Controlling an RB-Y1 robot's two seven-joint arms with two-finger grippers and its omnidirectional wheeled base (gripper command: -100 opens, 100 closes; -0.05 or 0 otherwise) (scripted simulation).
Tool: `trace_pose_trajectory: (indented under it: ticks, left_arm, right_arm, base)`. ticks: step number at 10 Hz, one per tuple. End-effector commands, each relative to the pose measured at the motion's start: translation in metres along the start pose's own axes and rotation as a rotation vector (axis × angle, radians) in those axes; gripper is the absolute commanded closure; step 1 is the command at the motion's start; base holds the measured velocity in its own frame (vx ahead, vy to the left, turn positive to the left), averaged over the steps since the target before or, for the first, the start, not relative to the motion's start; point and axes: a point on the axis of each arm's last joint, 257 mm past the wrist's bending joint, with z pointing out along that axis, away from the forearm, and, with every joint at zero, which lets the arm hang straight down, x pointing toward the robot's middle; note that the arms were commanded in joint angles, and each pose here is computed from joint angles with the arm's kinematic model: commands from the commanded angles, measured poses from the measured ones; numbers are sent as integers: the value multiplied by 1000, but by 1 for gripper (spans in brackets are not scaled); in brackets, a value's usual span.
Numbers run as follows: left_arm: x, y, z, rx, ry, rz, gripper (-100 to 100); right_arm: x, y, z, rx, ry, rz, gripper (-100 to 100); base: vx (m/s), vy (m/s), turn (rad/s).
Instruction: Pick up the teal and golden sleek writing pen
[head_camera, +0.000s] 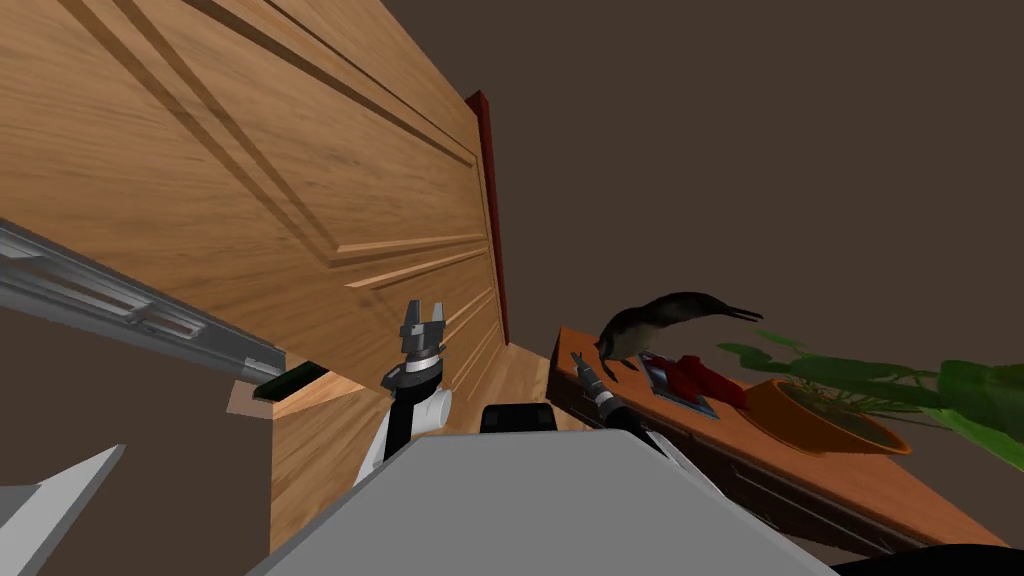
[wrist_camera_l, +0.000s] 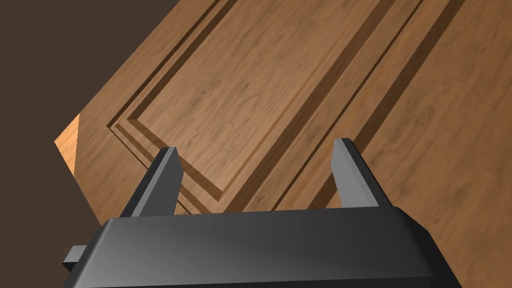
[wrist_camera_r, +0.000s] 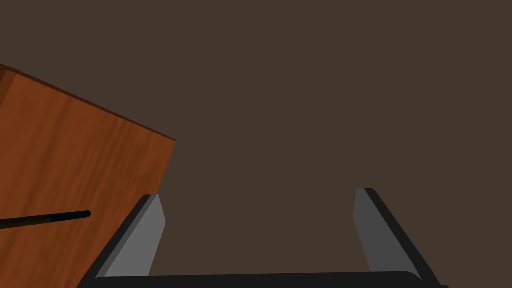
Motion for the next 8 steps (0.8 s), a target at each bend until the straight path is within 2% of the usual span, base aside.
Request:
trace_pose_trajectory:
  ticks: [1,3,4,6,7,8]
  left_arm:
    - [0,0,0,0,0,0,0]
    - [0,0,0,0,0,0,0]
    - [0,0,0,0,0,0,0]
    - [0,0,0,0,0,0,0]
    - [0,0,0,0,0,0,0]
    - [0,0,0,0,0,0,0]
  right_arm:
    - [0,-11,-1,40,7,-3,-100]
    - [-5,-68,-20,193,31,-19,-100]
    - [-5,-69,-20,196,30,-20,-100]
    - [-14,-122,-46,348,47,-41,-100]
    - [-14,-125,-47,355,46,-42,-100]
    - [-20,-151,-63,433,51,-54,-100]
  base:
    - [36,-9,179]
    - [54,-6,382]
    - [53,-20,183]
    - [50,-30,351]
    - [47,-28,195]
    - [54,-23,324]
